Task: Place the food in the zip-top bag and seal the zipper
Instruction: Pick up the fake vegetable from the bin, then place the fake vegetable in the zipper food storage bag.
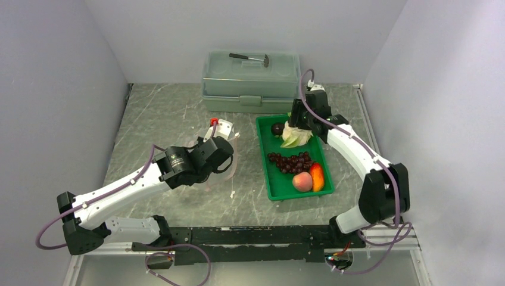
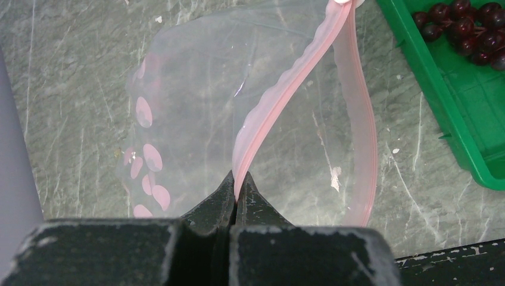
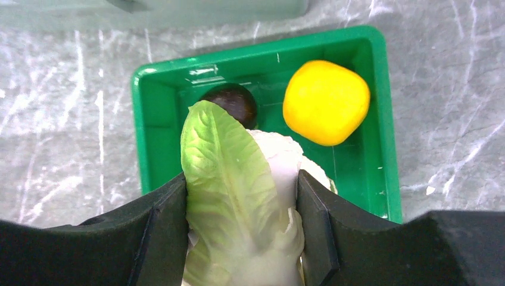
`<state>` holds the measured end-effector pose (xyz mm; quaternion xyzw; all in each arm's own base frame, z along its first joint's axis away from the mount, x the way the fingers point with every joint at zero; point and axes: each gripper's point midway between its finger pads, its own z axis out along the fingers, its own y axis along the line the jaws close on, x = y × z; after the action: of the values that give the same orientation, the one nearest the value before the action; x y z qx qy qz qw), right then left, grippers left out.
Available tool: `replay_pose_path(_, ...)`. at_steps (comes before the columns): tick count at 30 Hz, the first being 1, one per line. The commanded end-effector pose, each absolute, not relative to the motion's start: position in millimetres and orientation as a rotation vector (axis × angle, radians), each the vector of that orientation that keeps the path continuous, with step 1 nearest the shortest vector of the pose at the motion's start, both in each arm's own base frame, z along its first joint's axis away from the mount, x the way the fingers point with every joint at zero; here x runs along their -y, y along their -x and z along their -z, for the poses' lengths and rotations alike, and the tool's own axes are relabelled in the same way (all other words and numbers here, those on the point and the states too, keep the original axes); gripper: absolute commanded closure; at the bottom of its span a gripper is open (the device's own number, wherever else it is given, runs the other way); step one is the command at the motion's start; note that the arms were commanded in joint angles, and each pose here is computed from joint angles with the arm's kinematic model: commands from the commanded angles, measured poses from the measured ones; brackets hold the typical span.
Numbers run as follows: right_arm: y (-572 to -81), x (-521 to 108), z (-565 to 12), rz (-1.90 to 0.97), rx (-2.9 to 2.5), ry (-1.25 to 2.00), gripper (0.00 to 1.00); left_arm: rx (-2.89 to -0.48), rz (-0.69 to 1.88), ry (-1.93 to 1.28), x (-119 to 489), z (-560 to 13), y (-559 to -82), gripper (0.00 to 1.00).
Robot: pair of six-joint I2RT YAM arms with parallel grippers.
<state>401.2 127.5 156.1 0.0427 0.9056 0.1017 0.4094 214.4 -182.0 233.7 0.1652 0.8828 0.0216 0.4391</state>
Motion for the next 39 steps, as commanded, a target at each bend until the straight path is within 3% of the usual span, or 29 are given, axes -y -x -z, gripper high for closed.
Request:
replay_pose_path(1, -401, -128, -213, -0.312, -2.137, -0.129, 0.49, -2.178, -0.017, -0.383, 184, -240, -216, 1.00)
replay_pose_path(11, -359, -161, -270, -0.607, -1.986, -0.049, 0.49, -2.183, -0.015, -0.373, 187, -241, -218, 1.00)
replay_pose_path(24, -268, -242, -351, -1.101, -1.663, 0.066, 0.51, -2.188, -0.014, -0.342, 189, -250, -221, 1.00)
replay_pose_path(39, -211, -273, -402, -1.497, -1.393, 0.027, 0.53, -2.213, 0.020, -0.325, 199, -259, -221, 1.00)
